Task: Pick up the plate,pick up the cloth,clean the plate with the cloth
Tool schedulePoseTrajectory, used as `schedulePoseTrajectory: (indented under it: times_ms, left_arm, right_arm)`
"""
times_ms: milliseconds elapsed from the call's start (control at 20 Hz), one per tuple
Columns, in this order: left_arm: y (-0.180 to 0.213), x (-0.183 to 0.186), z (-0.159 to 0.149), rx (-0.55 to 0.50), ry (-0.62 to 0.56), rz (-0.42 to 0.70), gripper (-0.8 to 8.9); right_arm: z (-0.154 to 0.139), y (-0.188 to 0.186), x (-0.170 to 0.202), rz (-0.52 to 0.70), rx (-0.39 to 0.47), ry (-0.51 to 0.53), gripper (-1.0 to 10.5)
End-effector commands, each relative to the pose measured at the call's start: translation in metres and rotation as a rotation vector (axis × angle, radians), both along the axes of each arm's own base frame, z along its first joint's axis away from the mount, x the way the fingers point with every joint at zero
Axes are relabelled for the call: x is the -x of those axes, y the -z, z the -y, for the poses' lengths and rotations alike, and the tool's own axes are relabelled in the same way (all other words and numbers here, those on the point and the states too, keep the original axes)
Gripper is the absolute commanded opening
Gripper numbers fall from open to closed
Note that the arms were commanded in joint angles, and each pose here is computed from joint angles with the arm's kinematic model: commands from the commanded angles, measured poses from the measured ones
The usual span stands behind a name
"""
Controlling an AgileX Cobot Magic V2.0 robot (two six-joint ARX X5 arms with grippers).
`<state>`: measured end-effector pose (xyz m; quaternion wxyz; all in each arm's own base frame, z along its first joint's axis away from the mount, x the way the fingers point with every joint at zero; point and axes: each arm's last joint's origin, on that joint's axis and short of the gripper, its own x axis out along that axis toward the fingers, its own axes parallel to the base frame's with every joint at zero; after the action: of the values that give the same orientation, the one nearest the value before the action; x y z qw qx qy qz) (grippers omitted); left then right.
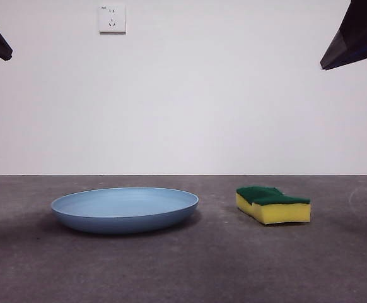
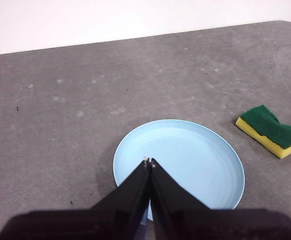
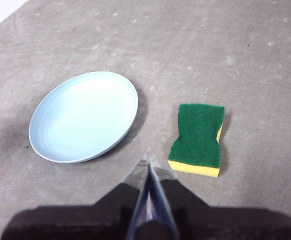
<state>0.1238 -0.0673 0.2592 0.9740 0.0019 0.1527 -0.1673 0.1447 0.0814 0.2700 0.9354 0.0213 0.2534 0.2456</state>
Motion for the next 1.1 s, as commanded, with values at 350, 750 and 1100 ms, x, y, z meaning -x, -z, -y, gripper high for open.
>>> schedulePoseTrajectory:
  times_ms: [350, 750, 1100]
  left_arm:
    - [-0.005, 0.017, -0.027, -0.005, -0.075, 0.063, -0.01]
    - [0.052, 0.021, -0.059, 0.047, -0.295, 0.237, -0.01]
    - [0.101, 0.023, -0.059, 0.051, -0.260, 0.221, -0.01]
  right_arm:
    - [0.000, 0.000, 0.000, 0.002, -0.006, 0.006, 0.0]
    - [0.000, 0.000, 0.000, 0.002, -0.006, 0.006, 0.0]
    - [0.000, 0.000, 0.000, 0.002, -0.006, 0.006, 0.0]
